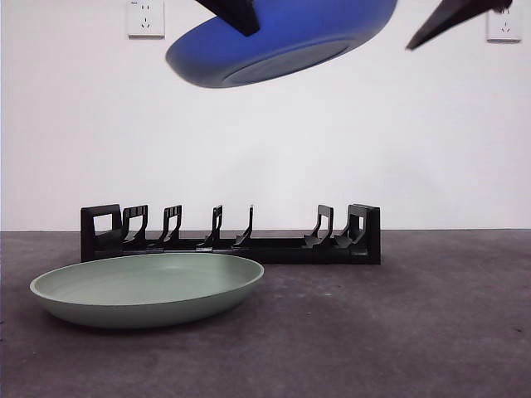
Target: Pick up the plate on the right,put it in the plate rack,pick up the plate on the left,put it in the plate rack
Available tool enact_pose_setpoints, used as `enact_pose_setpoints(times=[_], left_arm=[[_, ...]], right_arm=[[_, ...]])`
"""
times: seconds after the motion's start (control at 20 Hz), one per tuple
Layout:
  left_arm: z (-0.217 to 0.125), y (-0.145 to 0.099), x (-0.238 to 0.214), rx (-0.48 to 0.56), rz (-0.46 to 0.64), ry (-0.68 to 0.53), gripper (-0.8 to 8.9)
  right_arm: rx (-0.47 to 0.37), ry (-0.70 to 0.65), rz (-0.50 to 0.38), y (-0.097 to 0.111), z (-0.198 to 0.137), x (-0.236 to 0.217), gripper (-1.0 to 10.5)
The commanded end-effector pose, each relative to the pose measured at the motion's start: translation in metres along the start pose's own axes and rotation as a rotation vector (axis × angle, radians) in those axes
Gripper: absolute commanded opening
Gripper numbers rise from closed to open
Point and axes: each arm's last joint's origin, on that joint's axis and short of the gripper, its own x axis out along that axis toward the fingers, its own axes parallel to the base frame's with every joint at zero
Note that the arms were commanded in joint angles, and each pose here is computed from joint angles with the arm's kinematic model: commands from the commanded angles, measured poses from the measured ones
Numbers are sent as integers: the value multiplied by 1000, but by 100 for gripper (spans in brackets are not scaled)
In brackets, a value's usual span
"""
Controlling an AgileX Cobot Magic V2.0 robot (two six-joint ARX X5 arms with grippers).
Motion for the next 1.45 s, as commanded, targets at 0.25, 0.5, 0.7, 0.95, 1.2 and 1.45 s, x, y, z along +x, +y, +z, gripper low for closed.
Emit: enact_pose_setpoints(times=[0.25, 0.5, 0.7, 0.95, 1.2, 1.45], left_arm=[[-19, 19, 3, -289, -66, -103, -8], [-60, 67, 0, -656, 10, -347, -8], [-102, 104, -19, -902, 78, -579, -8], [-138, 125, -34, -1020, 135, -695, -9], [-184, 139, -20, -1173, 97, -739, -8], [-212, 141, 7, -1238, 77, -694, -8]], right_arm=[[-116, -304, -115, 42, 16, -84, 351], [-141, -363, -276, 58, -6, -122, 347], [-123, -250, -288, 56, -17, -117, 347], [-108, -209, -240, 51, -18, -106, 347], [-68, -120, -172, 39, -22, -80, 347], [-16, -36, -169, 24, -30, -51, 347]])
